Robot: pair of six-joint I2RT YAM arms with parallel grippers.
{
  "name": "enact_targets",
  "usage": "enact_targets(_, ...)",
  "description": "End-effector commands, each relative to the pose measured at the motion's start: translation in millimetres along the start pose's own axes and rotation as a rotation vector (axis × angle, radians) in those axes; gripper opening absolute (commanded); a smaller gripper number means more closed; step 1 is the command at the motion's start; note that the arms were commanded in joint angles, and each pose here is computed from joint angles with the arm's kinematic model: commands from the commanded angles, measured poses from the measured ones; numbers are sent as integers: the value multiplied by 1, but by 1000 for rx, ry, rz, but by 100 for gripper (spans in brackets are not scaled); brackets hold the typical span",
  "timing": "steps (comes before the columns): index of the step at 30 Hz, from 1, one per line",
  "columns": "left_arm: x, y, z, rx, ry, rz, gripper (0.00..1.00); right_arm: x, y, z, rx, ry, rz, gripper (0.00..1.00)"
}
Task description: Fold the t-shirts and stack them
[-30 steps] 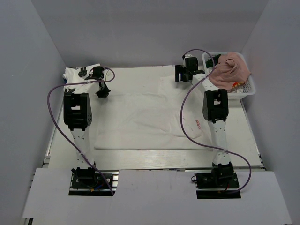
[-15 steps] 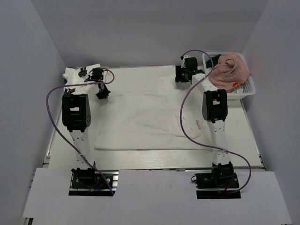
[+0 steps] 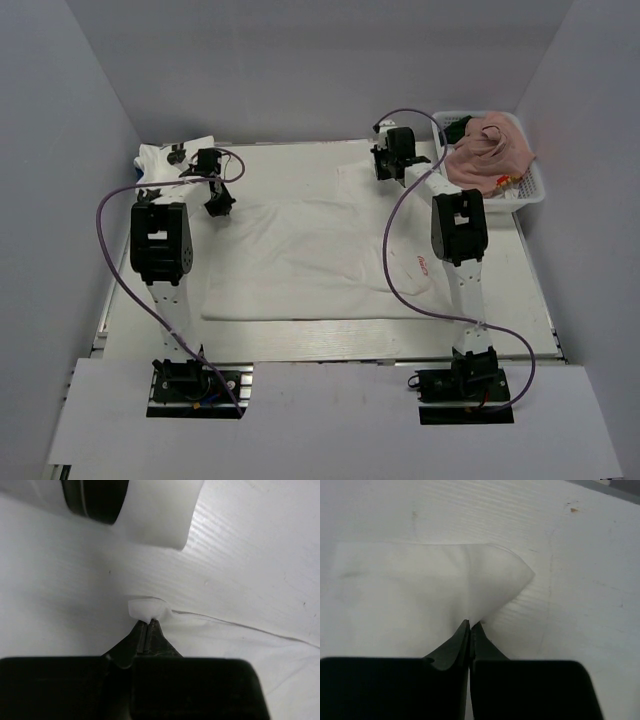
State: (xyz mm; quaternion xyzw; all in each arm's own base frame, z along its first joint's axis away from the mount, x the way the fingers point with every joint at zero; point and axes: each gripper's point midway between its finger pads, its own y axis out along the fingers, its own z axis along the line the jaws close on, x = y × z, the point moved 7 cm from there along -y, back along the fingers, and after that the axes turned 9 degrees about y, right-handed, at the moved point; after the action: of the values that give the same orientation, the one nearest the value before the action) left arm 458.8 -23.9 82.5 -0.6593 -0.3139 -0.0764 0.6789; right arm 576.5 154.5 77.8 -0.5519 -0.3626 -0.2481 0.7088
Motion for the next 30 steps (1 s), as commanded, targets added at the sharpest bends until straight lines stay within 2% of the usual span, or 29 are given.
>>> enact_targets(1, 14, -43, 0, -17, 0, -62, 0, 83, -67, 39, 74, -171, -253, 0)
enact_targets(3, 4, -49, 2, 2, 11, -57, 0, 63, -71, 41, 77, -189, -242, 0)
enact_targets(4, 4, -54, 3, -4, 8, -73, 0, 86, -102, 48, 87, -196, -313, 0)
enact_targets(6, 1, -67, 5, -13, -5, -94, 0, 60, -106, 44, 35, -206, -295, 0)
enact_targets(7, 1, -70, 6, -14, -6, -98, 0, 74, -130, 53, 31, -217, -338, 0)
enact_targets(9, 1, -82, 8, -23, -10, -122, 0, 59, -145, 50, -25, -229, -307, 0)
enact_targets(13, -5, -95, 12, -33, -14, -148, 0, 31, -178, 57, -16, -251, -284, 0)
enact_targets(14, -11, -96, 15, -29, -13, -138, 0, 41, -200, 63, -2, -251, -331, 0)
enact_targets(15, -13, -99, 16, -30, -13, -139, 0, 18, -200, 61, -16, -254, -284, 0)
enact_targets(17, -19, -106, 19, -35, -15, -152, 0, 25, -229, 64, -18, -243, -335, 0)
enact_targets(19, -24, -110, 25, -12, -19, -170, 0, 4, -236, 62, -31, -234, -300, 0)
enact_targets(20, -20, -118, 27, -1, -16, -200, 0, 12, -257, 63, -44, -209, -344, 0)
enact_targets(23, -14, -129, 32, 14, 13, -261, 0, -7, -278, 57, -71, -181, -325, 0)
enact_targets(30, 8, -146, 23, -85, 68, -434, 0, -25, -310, 52, -70, -153, -342, 0)
